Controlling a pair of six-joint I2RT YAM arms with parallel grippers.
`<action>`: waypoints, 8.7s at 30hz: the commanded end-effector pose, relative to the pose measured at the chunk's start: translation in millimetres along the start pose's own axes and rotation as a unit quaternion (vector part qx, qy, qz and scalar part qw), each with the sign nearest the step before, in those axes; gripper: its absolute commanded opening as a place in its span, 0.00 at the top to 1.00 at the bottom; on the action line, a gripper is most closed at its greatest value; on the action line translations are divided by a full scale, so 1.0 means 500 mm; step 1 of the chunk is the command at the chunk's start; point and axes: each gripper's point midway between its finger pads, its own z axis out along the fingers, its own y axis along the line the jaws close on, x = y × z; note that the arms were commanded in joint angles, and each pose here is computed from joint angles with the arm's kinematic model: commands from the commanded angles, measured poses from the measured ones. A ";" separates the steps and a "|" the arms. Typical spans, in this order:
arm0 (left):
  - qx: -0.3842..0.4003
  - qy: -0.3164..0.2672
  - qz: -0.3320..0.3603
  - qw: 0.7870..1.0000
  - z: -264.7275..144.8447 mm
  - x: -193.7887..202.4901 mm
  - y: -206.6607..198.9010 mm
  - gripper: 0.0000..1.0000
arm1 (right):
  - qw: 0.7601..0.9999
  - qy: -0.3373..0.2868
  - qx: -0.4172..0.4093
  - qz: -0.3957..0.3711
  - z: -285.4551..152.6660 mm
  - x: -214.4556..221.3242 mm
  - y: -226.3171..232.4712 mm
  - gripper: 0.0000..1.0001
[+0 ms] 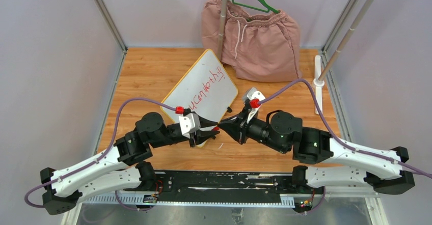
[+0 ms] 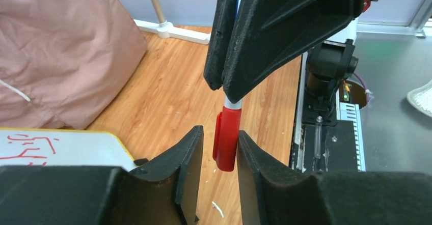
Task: Write a sentence on the whiteboard
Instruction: Close the whiteboard marker at the center of the board.
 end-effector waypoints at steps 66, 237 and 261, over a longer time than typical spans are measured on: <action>0.053 0.229 0.468 0.852 -0.027 0.123 0.068 1.00 | 0.976 0.215 0.012 -0.034 -0.130 0.017 -0.082 0.44; -0.041 -0.123 -0.413 0.902 0.144 -0.089 0.055 1.00 | 0.997 -0.008 0.005 0.078 -0.059 0.064 -0.110 0.88; -0.379 -0.038 -0.289 0.878 -0.077 0.019 0.222 0.00 | 0.994 0.007 0.110 0.015 -0.104 0.067 -0.191 1.00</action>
